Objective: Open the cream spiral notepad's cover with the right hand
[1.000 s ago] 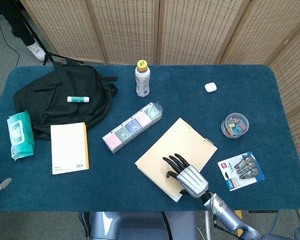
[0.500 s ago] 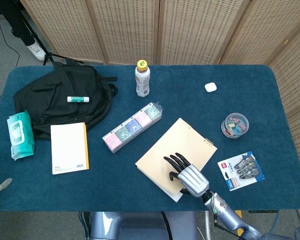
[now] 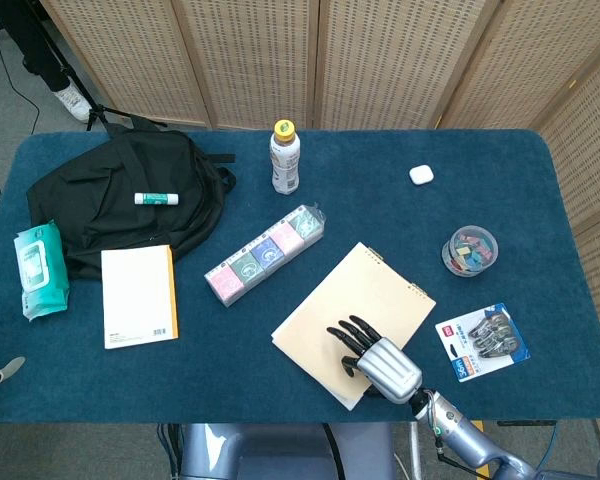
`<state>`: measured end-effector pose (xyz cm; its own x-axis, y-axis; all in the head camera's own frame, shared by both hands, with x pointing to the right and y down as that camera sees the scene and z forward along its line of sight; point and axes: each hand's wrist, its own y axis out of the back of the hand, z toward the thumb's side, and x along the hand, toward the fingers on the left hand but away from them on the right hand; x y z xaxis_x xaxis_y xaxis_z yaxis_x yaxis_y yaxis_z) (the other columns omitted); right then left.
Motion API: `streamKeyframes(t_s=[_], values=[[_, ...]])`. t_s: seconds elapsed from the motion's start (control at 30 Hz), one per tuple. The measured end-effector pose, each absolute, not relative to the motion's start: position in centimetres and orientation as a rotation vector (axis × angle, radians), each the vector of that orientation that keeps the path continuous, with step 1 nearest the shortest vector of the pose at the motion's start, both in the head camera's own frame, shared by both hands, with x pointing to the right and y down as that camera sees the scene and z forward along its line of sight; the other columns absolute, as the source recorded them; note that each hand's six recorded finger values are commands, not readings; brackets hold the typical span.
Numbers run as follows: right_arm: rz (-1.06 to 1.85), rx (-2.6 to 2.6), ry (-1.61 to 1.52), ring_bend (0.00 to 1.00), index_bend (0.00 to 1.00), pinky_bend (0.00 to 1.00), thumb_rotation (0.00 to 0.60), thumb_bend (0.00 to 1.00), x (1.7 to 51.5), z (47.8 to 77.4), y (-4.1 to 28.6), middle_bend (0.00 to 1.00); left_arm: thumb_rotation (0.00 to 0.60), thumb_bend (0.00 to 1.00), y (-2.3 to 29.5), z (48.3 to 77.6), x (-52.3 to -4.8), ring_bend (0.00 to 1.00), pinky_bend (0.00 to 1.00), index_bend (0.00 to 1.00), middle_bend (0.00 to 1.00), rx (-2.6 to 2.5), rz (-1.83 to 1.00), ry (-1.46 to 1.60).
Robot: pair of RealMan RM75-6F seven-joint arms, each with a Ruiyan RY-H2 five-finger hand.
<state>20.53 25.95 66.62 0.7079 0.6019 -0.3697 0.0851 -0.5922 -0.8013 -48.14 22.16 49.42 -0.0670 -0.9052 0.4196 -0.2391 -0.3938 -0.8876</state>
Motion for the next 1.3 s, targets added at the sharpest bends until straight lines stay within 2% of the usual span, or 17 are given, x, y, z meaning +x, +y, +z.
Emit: streamKeyframes(t_s=[0.3, 0.53, 0.93, 1.3], values=[[0.777, -2.143, -0.454, 0.0, 0.68, 0.0, 0.6, 0.75, 21.0, 65.2, 27.3, 0.1, 0.6, 0.0, 22.2, 49.6, -48.0, 0.0, 0.0, 0.0, 0.0, -1.636, -1.505, 1.226], [0.741, -2.149, -0.515, 0.0, 0.68, 0.0, 0.6, 0.75, 20.4, 63.7, 26.0, 0.1, 0.6, 0.0, 22.2, 49.6, -48.0, 0.0, 0.0, 0.0, 0.0, -1.636, -1.508, 1.225], [0.84, -2.095, -0.857, 0.0, 0.69, 0.0, 0.6, 0.75, 21.9, 61.8, 17.2, 0.1, 0.6, 0.0, 22.2, 49.6, -48.1, 0.0, 0.0, 0.0, 0.0, -1.639, -1.512, 1.229], [1.099, -1.967, -1.181, 0.0, 0.69, 0.0, 0.6, 0.77, 29.4, 62.4, 8.0, 0.11, 0.6, 0.0, 22.1, 49.8, -48.1, 0.0, 0.0, 0.0, 0.0, -1.639, -1.523, 1.229]])
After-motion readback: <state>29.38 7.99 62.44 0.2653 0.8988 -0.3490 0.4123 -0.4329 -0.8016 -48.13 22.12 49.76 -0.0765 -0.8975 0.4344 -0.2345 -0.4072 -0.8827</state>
